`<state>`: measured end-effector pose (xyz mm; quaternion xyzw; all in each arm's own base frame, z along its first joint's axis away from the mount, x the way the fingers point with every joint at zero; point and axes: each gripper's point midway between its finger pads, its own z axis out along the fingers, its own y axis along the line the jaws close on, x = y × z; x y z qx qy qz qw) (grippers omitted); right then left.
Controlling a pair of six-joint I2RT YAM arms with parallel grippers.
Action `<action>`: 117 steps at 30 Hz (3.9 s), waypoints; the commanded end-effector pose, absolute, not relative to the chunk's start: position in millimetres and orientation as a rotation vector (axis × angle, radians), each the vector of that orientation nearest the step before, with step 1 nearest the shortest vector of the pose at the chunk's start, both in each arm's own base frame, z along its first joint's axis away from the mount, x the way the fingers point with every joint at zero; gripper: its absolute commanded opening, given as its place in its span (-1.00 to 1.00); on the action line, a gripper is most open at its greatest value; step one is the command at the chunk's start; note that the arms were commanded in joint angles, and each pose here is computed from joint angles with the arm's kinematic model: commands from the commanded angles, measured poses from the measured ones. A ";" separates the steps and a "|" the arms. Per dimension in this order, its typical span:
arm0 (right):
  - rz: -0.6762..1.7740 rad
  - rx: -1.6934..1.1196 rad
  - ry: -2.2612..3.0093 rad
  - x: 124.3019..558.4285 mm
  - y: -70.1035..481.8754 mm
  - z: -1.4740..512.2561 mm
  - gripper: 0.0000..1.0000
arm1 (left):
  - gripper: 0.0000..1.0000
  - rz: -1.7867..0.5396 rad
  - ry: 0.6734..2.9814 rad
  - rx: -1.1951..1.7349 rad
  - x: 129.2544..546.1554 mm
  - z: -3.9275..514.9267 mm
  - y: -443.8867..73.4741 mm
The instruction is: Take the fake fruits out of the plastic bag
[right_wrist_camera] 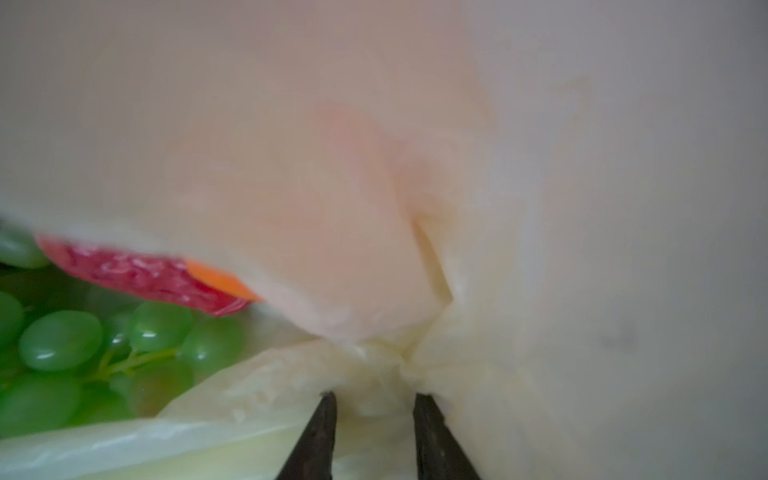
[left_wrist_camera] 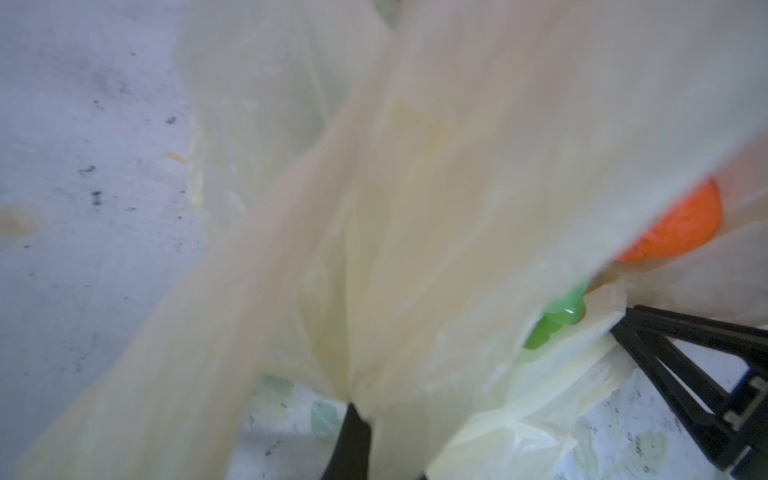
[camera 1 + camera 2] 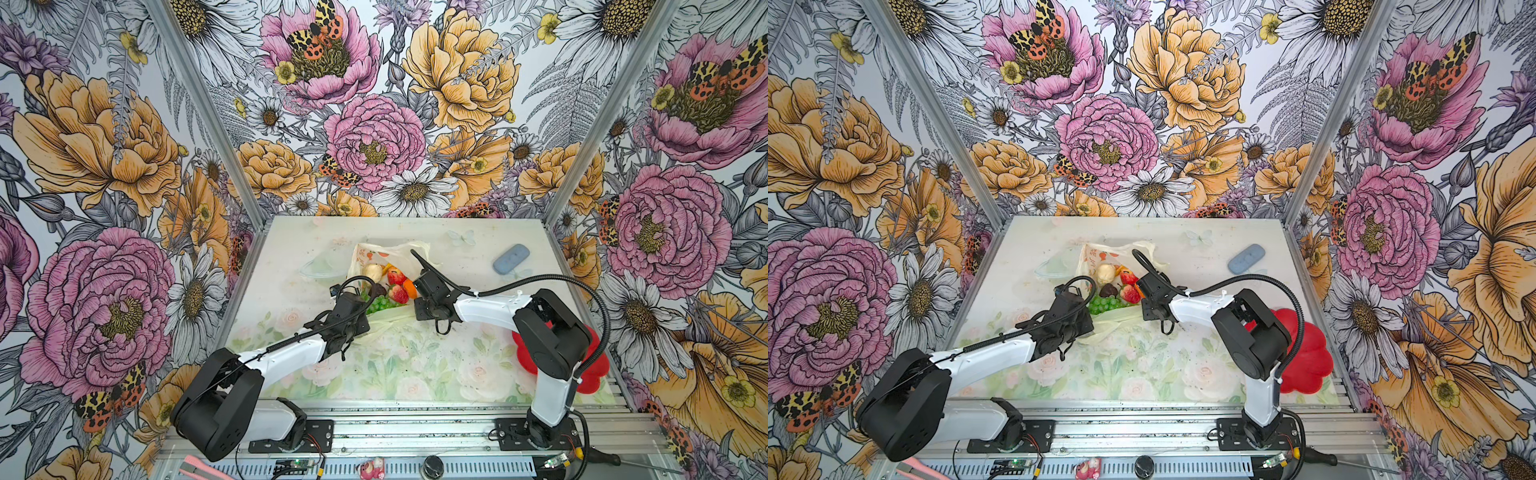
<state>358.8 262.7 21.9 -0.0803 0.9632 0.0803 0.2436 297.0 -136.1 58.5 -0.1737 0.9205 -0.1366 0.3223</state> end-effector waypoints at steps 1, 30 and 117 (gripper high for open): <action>0.254 -0.270 2.573 387.9 285.1 28.5 -0.35 | -1.00 -0.312 2.392 -0.549 294.4 54.3 -109.3; 0.416 -0.188 2.363 307.4 206.8 173.6 0.50 | -1.00 -0.366 2.341 -0.334 305.5 73.8 -103.0; 0.258 0.649 2.667 252.7 42.9 57.4 0.96 | -1.00 -0.400 2.312 -0.282 301.4 75.1 -111.1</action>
